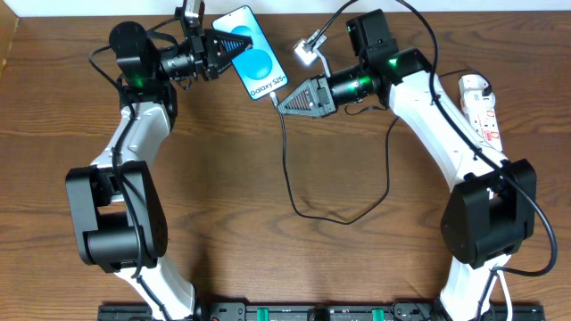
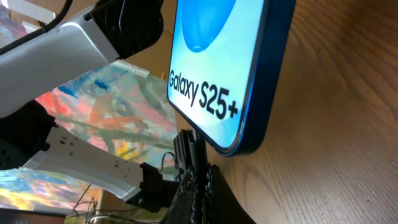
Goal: Plug charger to phone and switch on socket
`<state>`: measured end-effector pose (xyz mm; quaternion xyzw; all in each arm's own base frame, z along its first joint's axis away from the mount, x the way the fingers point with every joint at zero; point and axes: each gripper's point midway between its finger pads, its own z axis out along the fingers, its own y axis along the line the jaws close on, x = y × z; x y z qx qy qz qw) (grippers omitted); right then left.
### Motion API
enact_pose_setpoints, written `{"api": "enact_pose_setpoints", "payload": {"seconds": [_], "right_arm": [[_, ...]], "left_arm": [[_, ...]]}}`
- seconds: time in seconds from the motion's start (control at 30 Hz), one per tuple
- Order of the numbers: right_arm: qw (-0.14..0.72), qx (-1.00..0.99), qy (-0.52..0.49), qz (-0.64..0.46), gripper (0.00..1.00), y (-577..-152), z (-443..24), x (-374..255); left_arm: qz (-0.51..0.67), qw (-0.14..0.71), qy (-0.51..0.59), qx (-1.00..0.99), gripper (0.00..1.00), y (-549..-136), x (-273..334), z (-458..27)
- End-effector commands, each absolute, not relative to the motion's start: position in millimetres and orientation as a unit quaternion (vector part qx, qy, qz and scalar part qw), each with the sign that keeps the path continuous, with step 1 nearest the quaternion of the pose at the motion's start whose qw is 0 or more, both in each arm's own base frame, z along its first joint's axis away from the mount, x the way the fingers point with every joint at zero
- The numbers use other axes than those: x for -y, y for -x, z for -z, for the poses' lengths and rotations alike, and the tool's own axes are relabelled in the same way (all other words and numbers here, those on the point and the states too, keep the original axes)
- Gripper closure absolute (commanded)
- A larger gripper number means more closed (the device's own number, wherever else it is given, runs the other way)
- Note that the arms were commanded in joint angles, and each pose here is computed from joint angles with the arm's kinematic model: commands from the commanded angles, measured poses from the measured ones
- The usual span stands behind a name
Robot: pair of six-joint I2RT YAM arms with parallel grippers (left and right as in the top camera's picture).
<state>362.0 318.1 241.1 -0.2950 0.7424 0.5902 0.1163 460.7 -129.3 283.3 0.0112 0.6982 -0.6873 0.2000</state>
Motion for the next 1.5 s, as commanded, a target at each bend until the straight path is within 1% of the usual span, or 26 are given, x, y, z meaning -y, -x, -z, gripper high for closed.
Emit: {"api": "enact_pose_setpoints", "payload": {"seconds": [0.0,0.73,1.1,1.27,1.47], "right_arm": [[0.117,-0.734,0.291,-0.603,0.99,-365.5,-246.2,-316.3],[0.112,-0.741,0.272,-0.604,0.99,-370.7,-248.3,-318.0],[0.089,-0.823,0.236,-0.510,0.99,-370.4,-202.5,-300.4],[0.080,-0.875,0.209,-0.429,0.99,-374.7,-173.4,-282.1],[0.064,-0.950,0.130,-0.276,0.99,-383.4,-128.7,-237.8]], "left_arm": [[0.689,0.192,-0.051,-0.697,0.93,-447.5,136.6,-296.3],[0.689,0.188,-0.059,-0.698,0.93,-444.6,137.0,-295.7],[0.687,0.194,-0.065,-0.697,0.93,-444.7,137.0,-295.7],[0.687,0.196,-0.067,-0.697,0.93,-444.7,137.0,-295.7],[0.685,0.201,-0.072,-0.697,0.93,-444.7,137.0,-295.7]]}}
